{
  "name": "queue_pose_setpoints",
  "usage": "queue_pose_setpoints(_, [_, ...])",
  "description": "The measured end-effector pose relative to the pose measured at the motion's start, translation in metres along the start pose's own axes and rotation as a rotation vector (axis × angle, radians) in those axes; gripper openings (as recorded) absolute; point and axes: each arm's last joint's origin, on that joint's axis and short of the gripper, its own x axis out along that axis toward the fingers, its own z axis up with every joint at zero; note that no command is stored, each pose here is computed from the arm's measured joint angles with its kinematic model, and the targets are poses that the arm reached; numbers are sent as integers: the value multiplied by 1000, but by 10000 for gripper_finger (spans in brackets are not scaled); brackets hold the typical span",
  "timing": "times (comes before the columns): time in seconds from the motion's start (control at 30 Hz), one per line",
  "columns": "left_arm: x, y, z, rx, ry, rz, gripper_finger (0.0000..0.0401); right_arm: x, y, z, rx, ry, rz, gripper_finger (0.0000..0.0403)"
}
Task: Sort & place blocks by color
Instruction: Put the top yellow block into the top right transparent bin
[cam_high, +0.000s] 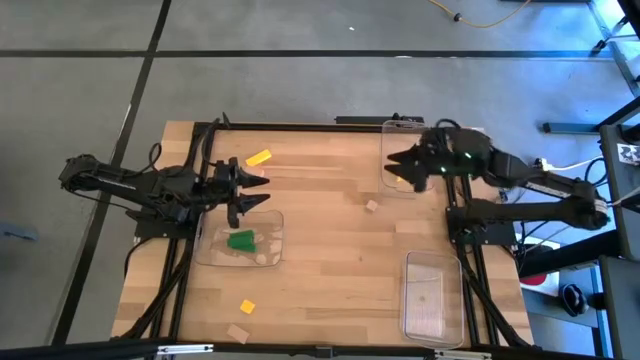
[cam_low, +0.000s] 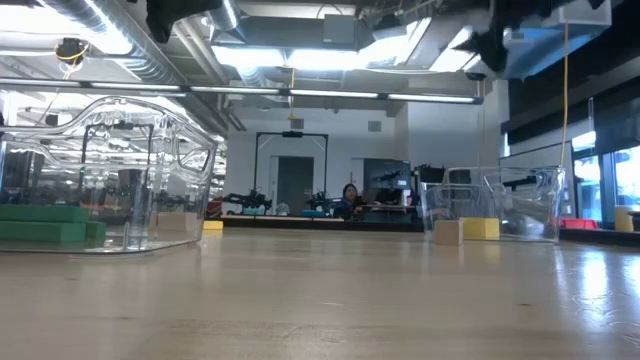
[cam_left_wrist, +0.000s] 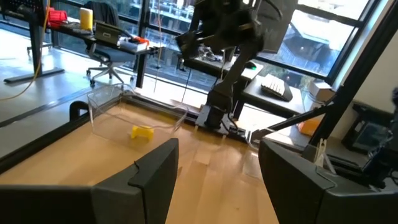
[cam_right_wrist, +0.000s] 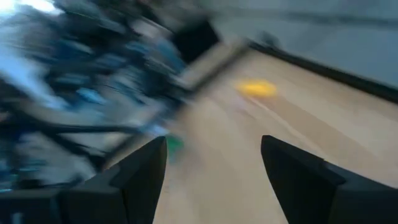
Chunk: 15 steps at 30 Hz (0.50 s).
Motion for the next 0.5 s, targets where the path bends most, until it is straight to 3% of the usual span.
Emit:
queue_pose_setpoints(0.1, [0,0,0,-2,-5,-1,214,-4,17,-6,-79,-98,173,264])
queue_pose_setpoints(0.17, [0,0,0,-2,-4,-1,214,-3,23,-10,-149,-108,223,264])
queue_pose_setpoints(0.3, [0,0,1,-2,-9,12,214,2,29,-18,-299,-89,252,264])
queue_pose_setpoints(0.5, [0,1,3,-11,-40,42,214,12,32,-23,-376,-67,265,264])
